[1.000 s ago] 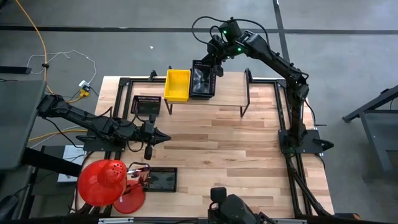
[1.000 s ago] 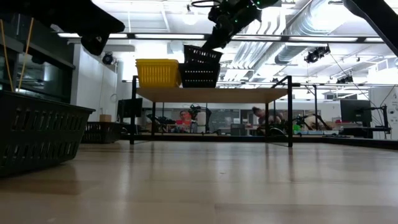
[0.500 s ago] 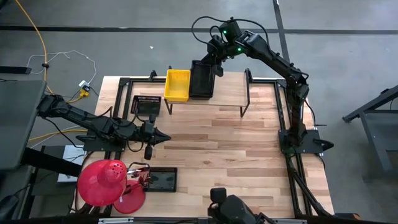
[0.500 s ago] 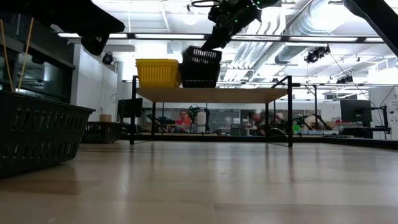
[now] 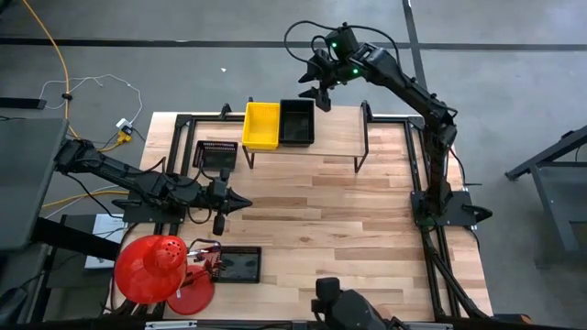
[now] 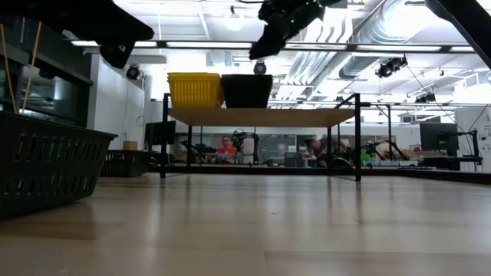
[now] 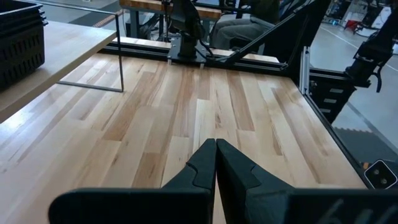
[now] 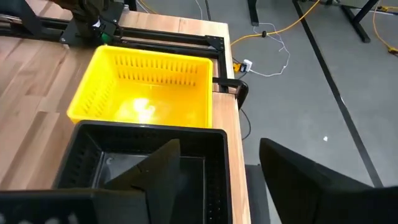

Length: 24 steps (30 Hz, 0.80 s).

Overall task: Stack baskets on shelf by color
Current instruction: Put the black bin on the shelf

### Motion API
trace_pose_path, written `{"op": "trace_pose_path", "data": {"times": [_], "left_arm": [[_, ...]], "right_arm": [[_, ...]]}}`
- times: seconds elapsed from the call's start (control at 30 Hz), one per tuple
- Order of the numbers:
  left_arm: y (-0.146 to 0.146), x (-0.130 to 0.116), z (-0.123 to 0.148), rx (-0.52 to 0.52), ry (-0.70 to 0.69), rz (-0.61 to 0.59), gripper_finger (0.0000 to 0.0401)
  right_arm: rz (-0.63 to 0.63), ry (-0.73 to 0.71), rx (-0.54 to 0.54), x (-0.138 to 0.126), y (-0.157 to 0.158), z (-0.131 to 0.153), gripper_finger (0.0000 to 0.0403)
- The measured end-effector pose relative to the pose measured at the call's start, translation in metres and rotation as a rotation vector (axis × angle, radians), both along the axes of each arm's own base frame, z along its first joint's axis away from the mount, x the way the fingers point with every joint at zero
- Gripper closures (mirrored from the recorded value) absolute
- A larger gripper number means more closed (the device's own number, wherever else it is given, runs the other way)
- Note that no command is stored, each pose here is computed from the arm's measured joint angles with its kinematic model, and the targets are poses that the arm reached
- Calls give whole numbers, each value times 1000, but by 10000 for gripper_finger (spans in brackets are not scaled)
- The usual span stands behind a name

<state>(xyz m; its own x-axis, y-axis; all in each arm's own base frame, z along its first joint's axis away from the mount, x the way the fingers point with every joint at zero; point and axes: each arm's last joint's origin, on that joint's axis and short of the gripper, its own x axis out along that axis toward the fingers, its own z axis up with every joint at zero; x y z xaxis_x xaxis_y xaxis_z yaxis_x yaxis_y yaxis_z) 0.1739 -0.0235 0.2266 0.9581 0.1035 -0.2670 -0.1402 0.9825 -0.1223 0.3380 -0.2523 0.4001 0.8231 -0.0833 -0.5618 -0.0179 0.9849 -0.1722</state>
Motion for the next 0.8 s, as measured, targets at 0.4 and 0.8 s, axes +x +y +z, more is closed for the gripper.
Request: {"op": "trace_pose_path", "data": {"times": [0.4, 0.8], "left_arm": [[6, 0, 7, 225, -38, 134, 401], [24, 2, 9, 293, -29, 142, 401]], "right_arm": [[79, 282, 294, -37, 22, -7, 187], [39, 338, 310, -84, 70, -34, 227]]}}
